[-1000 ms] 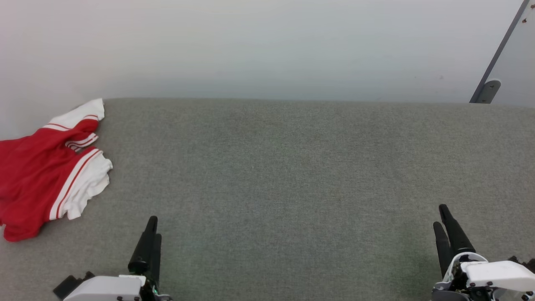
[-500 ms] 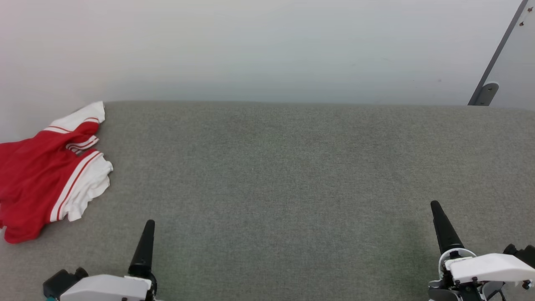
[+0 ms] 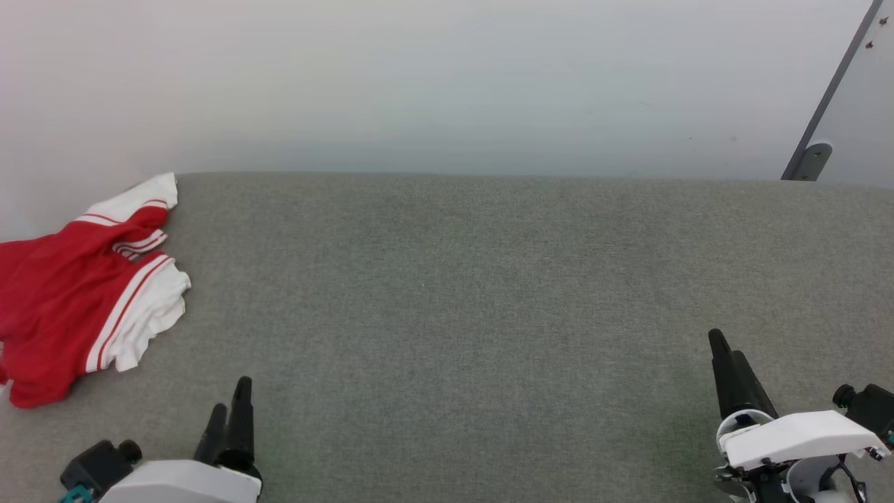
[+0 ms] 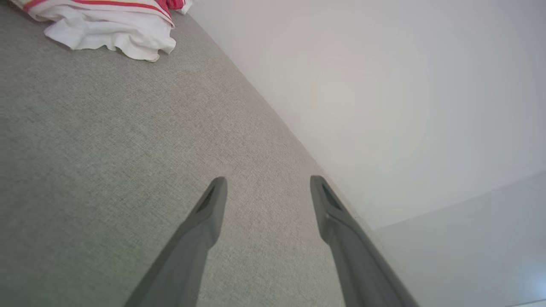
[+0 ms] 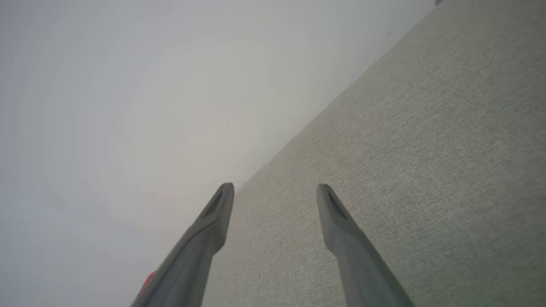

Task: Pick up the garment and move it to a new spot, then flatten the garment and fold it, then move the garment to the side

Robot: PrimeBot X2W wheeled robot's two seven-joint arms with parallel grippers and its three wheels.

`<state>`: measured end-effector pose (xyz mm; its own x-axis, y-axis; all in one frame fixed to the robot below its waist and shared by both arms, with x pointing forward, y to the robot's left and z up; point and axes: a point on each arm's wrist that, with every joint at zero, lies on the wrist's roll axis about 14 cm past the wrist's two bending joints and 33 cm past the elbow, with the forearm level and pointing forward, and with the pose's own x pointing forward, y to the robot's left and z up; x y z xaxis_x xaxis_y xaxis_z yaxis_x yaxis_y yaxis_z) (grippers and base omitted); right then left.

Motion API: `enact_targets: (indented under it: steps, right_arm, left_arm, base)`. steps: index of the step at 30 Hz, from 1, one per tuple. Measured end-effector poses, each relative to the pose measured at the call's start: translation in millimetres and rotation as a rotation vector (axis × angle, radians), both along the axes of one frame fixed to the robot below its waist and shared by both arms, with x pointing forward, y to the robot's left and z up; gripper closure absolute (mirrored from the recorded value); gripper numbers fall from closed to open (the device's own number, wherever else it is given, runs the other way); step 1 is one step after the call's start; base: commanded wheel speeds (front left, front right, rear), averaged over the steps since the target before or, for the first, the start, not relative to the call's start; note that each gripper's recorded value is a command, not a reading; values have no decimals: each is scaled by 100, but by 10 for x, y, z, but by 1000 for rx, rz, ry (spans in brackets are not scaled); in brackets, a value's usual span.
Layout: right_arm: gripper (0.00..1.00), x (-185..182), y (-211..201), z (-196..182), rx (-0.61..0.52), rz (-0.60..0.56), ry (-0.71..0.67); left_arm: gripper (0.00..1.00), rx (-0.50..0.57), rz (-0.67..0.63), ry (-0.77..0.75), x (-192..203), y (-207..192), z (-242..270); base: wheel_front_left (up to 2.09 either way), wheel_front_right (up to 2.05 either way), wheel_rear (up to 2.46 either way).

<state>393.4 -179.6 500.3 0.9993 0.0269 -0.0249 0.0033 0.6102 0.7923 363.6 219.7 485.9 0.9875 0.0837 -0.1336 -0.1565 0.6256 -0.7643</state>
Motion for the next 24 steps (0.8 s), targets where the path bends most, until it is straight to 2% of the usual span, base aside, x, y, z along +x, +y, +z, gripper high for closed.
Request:
enact_targets:
  steps: [10, 24]
  right_arm:
    - [0, 31, 1, 51, -196, 6, -27]
    - [0, 36, -1, 83, -354, 7, -51]
  left_arm:
    - [0, 201, 8, -24, -3, 95, 89]
    - [0, 419, 15, -66, -39, 213, 197]
  base:
    - [0, 0, 0]
    - [0, 0, 0]
